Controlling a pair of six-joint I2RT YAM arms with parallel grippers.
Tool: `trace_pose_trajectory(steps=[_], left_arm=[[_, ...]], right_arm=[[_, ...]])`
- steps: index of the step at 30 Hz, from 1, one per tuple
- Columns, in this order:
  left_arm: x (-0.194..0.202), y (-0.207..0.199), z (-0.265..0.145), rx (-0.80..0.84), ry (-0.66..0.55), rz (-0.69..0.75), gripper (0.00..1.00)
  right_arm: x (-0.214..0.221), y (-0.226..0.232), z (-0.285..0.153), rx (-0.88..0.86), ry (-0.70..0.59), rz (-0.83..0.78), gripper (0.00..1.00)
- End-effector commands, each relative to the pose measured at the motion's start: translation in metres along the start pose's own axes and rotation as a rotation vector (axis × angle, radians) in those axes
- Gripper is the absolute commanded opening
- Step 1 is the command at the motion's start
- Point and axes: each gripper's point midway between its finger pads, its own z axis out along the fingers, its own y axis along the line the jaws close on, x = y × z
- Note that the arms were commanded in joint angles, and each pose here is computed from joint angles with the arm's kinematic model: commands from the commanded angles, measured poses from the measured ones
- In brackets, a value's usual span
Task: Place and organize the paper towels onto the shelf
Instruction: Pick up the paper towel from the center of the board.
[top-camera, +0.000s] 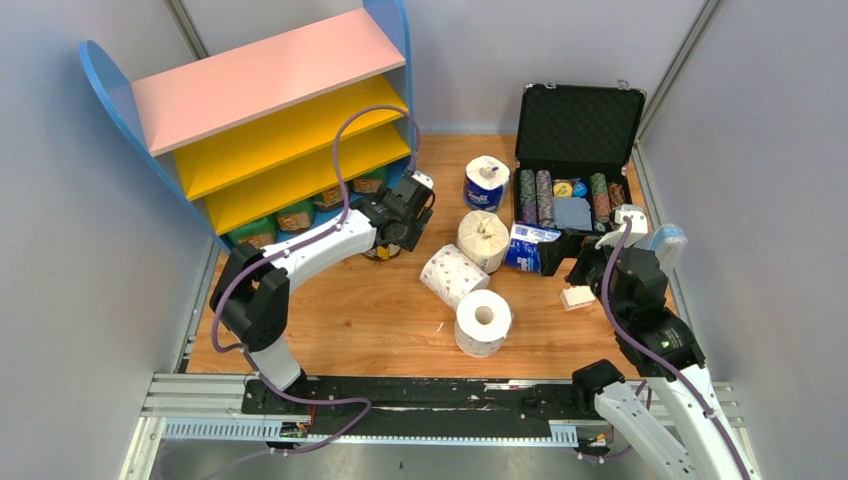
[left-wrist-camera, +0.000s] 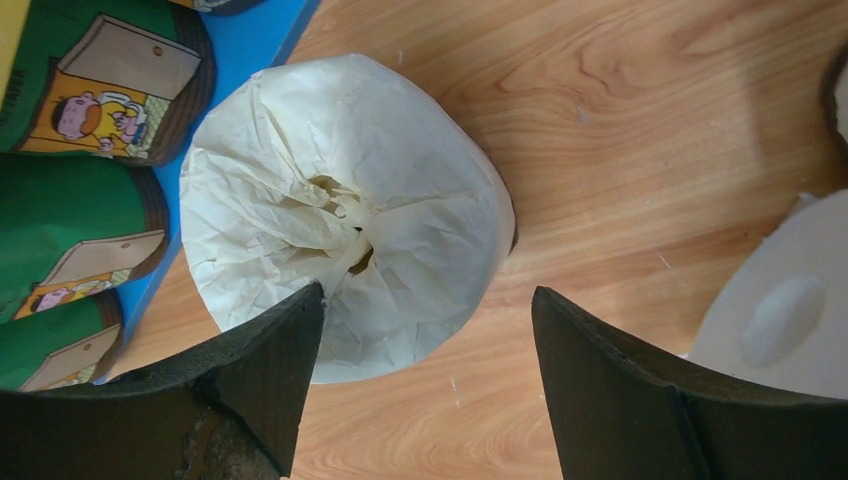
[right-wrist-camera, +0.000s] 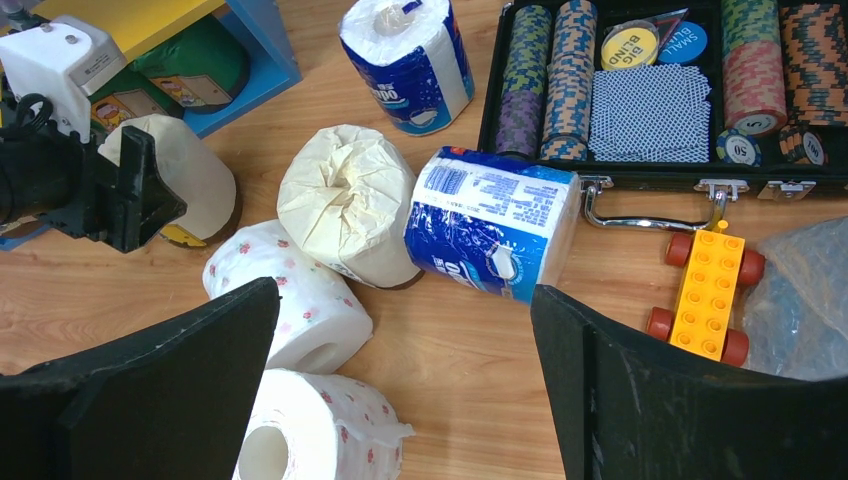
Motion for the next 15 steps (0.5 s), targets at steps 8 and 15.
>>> trace_pose_trajectory(steps=[8,15], left_arm=[[-0.014,-0.003,0.009,-0.064,-0.029,0.043,0.78],[-0.034,-0.007,-0.005,-0.072,-0.095,0.056,0.78]], right_arm=[[-0.006,0.007,0.0,-0.029,-0.024,0.009,1.0],[-0.006,0.007,0.001,-0.031,-0.022,0.008,1.0]])
